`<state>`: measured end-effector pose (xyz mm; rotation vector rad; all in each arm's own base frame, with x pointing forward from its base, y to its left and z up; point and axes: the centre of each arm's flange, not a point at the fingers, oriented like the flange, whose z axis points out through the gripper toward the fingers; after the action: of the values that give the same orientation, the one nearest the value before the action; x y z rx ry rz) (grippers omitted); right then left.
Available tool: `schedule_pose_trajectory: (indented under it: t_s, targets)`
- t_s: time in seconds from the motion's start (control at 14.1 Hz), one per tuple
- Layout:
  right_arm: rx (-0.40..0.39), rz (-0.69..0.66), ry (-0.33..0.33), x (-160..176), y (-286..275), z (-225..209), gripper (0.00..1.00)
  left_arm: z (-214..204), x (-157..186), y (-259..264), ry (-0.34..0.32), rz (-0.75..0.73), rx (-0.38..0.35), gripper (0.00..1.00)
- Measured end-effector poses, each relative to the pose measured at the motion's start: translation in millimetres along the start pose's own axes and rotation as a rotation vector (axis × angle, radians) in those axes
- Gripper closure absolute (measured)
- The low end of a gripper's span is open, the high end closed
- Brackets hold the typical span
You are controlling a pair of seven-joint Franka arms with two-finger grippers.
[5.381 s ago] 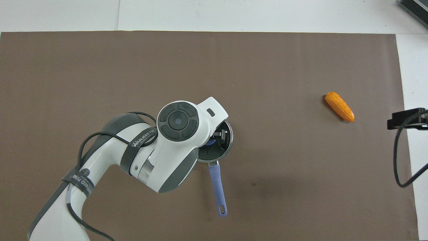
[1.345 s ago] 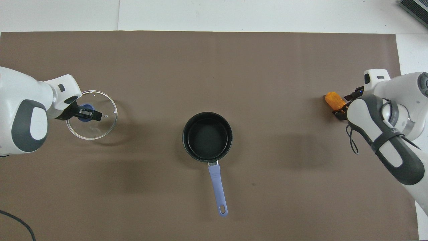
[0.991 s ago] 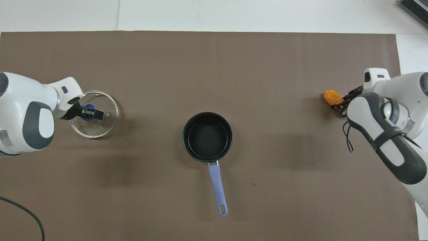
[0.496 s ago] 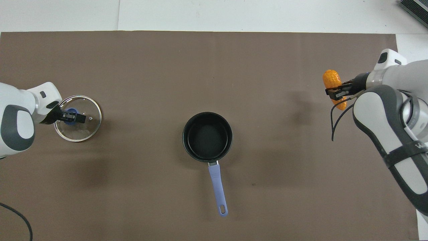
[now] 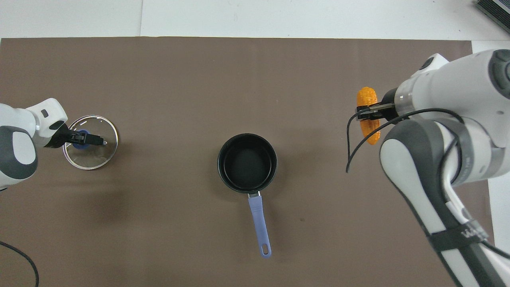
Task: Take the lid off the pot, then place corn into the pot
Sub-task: 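Carry the corn with the right gripper while the left gripper releases the lid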
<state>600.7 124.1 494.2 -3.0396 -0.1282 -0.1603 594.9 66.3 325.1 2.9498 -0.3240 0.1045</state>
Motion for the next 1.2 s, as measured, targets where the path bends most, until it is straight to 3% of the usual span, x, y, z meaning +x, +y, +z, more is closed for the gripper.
schedule_pose_trajectory:
  t_s: [0.07,0.64,0.99,1.2]
  targets:
    - [-0.002,0.015,-0.018,-5.5,-27.1,3.0,0.64,-5.6,6.1,3.8,0.014,0.010,0.004,0.00]
    - [-0.047,0.021,-0.086,-39.0,-207.7,28.0,0.64,-50.9,36.5,2.0,0.118,0.033,0.044,0.00]
    - [-0.075,-0.030,-0.122,-35.7,-255.5,80.0,0.64,-66.8,54.7,24.0,0.154,0.031,0.053,0.00]
    - [-0.075,-0.073,-0.113,-42.2,-283.6,107.7,0.64,-79.2,71.4,57.4,0.148,-0.039,0.101,0.00]
